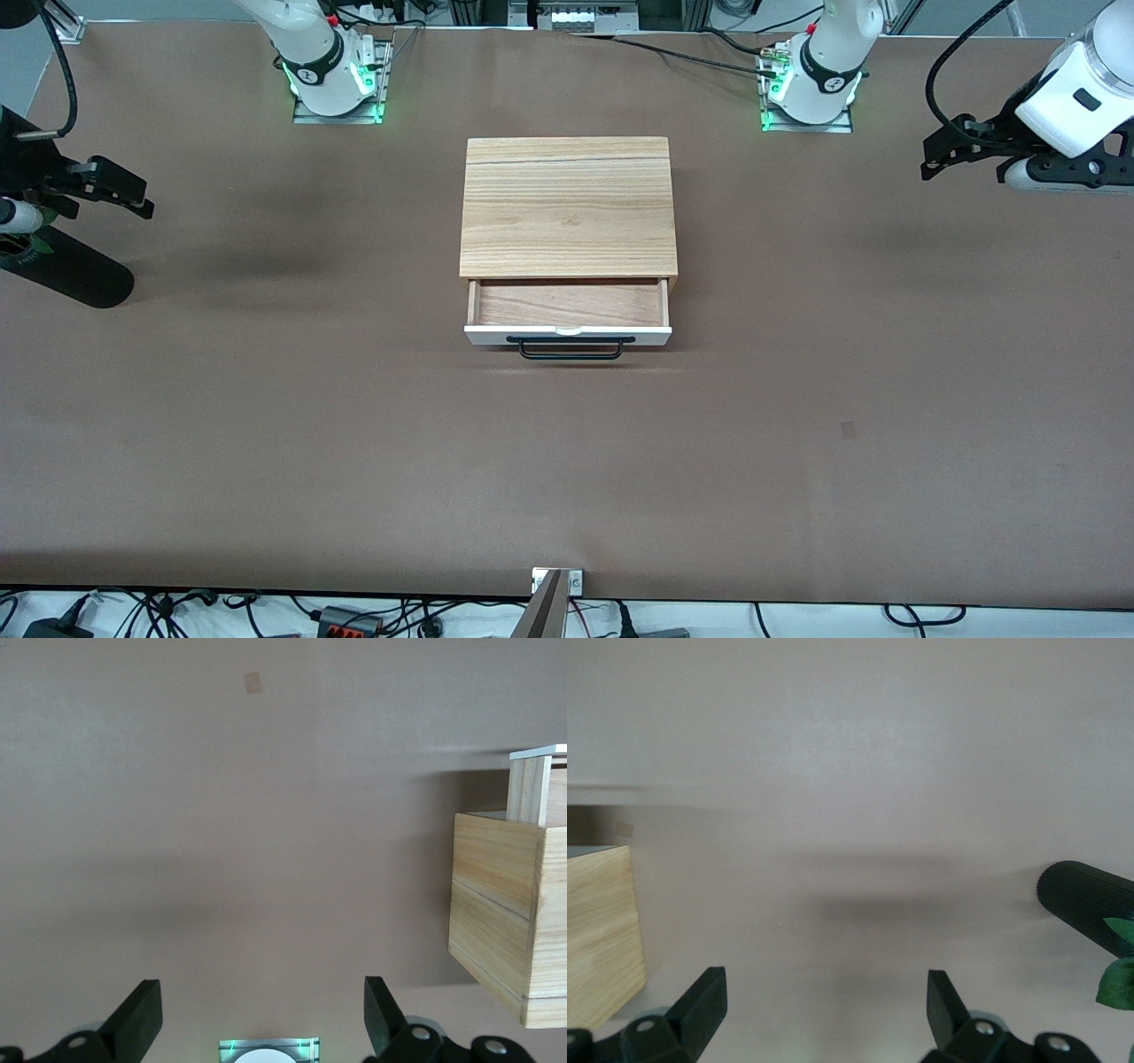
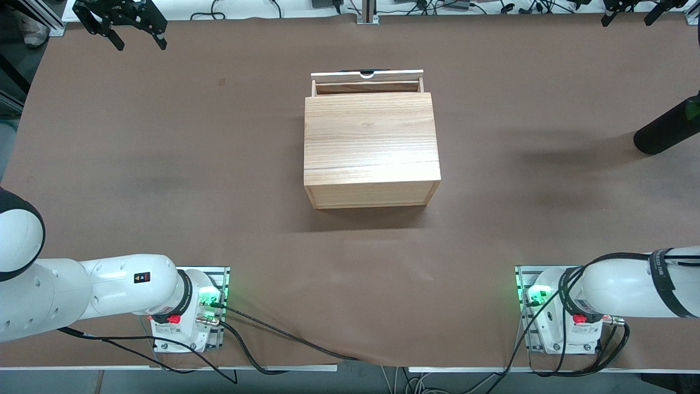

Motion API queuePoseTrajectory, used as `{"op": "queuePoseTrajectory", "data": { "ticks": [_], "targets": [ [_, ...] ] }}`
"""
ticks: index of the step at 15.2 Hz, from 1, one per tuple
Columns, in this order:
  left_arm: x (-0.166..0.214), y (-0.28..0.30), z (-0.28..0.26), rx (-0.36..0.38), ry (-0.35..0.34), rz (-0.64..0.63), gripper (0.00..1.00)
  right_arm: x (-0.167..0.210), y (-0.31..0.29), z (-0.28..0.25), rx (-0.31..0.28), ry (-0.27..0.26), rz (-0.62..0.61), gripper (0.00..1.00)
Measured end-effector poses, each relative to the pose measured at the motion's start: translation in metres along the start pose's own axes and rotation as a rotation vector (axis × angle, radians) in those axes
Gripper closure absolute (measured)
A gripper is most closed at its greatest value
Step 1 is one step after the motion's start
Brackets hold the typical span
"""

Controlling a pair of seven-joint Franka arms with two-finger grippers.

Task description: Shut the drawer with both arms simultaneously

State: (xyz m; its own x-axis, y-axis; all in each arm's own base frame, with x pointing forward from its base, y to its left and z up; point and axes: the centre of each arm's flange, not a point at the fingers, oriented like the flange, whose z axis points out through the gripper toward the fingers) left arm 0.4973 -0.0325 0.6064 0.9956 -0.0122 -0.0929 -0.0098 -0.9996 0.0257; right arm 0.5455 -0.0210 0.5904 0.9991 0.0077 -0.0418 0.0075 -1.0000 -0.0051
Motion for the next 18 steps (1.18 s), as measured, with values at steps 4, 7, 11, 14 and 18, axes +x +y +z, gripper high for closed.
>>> {"op": "queuePoseTrajectory", "data": {
  "ticks": [4,7,11,14,18],
  "targets": [
    [0.001,-0.001,0.0,0.0,0.001,0.005,0.0,0.002,0.0,0.003,-0.001,-0.005,0.0,0.0],
    [0.002,-0.001,0.0,-0.001,0.001,0.008,0.0,0.002,0.0,0.003,-0.001,-0.005,0.001,0.0],
    [0.025,-0.001,0.002,-0.013,0.005,0.014,0.0,0.009,-0.001,0.018,0.0,-0.034,0.0,0.0],
    [0.064,0.001,0.017,-0.039,-0.009,0.029,0.0,0.019,-0.005,0.047,0.002,-0.107,-0.004,0.0],
    [0.112,0.028,0.063,-0.126,-0.08,0.07,0.0,0.034,-0.017,0.088,-0.004,-0.187,-0.018,0.0]
  ]
}}
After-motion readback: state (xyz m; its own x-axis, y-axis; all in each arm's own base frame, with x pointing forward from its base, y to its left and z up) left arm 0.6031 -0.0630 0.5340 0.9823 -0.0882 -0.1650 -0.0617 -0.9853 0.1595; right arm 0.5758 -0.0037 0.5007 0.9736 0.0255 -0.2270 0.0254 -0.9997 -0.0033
